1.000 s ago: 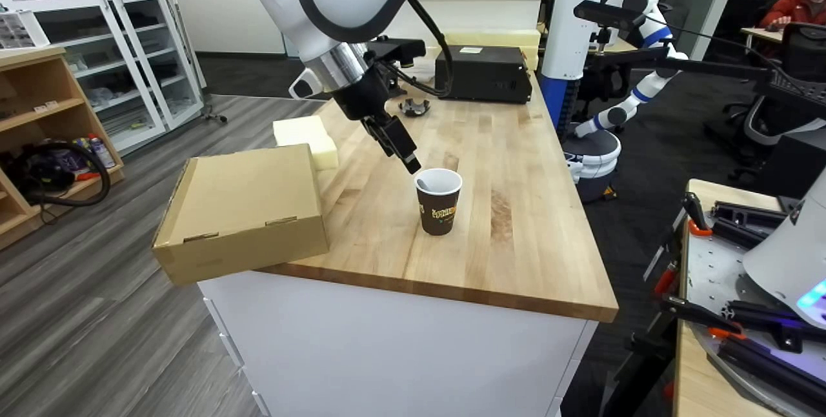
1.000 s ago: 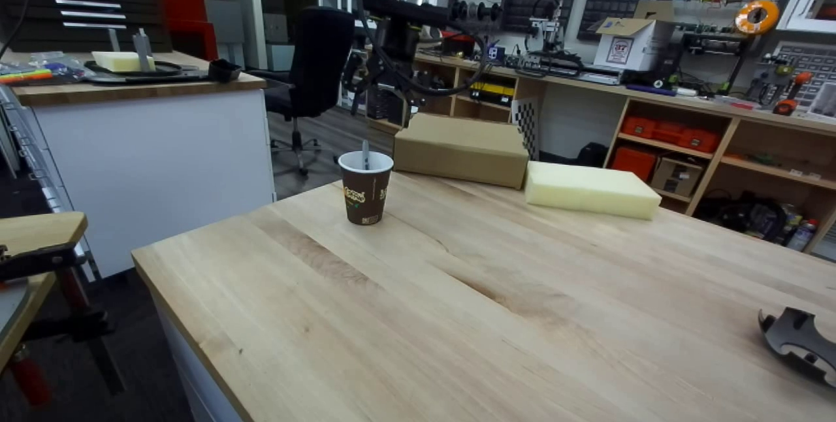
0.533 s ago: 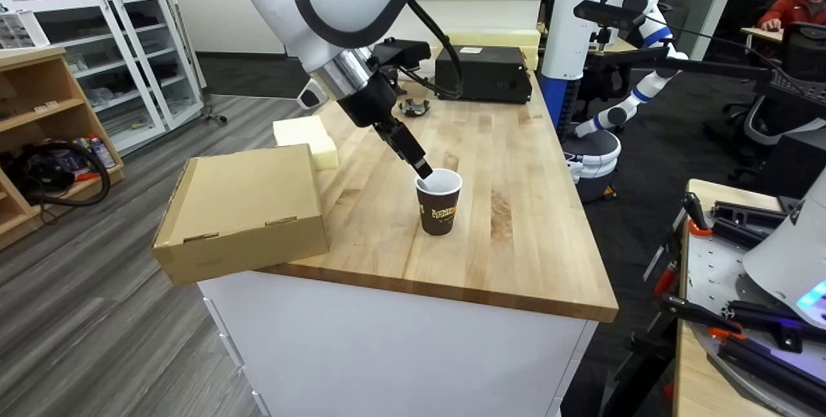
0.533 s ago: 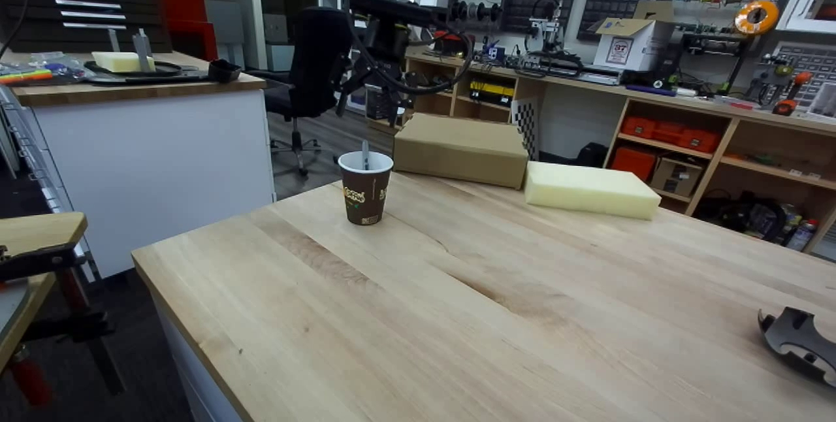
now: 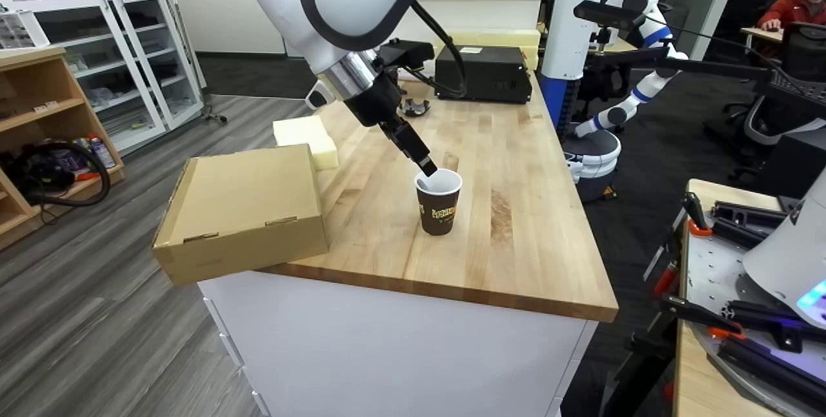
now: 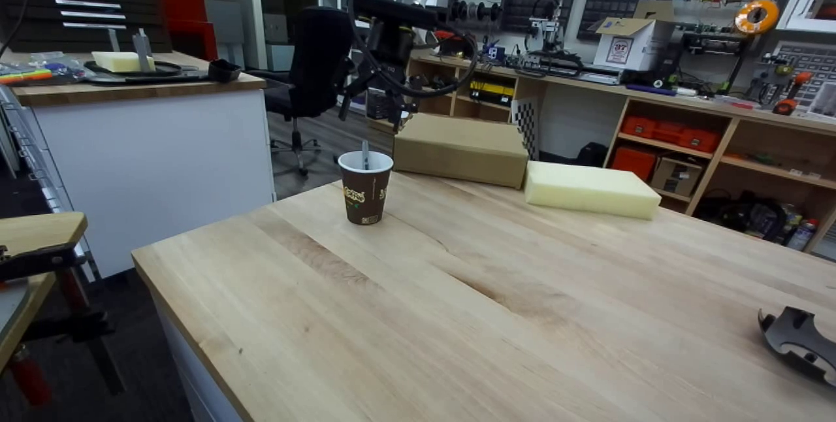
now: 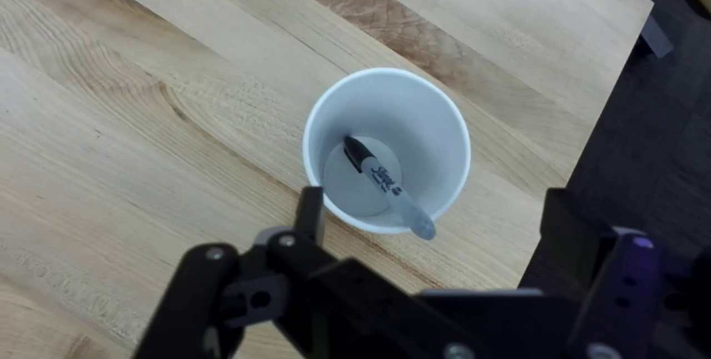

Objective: Remove the black sharpie from the cup and put it on the table

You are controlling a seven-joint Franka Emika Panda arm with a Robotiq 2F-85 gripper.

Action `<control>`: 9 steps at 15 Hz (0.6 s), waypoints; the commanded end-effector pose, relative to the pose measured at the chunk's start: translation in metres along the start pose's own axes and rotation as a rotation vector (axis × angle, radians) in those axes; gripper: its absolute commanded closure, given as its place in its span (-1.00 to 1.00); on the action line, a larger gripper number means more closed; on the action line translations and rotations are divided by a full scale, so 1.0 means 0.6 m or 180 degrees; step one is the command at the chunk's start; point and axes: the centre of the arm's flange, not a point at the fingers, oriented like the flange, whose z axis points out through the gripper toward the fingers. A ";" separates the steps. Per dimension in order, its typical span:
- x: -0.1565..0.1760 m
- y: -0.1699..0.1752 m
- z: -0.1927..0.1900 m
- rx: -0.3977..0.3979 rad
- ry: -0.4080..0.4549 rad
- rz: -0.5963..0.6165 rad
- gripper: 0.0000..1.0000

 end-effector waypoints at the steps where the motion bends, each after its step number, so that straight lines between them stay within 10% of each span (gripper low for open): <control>1: -0.035 0.007 0.012 -0.0037 -0.0016 0.0030 -1.00; 9: 0.021 0.015 0.032 -0.0310 0.0046 -0.0010 -1.00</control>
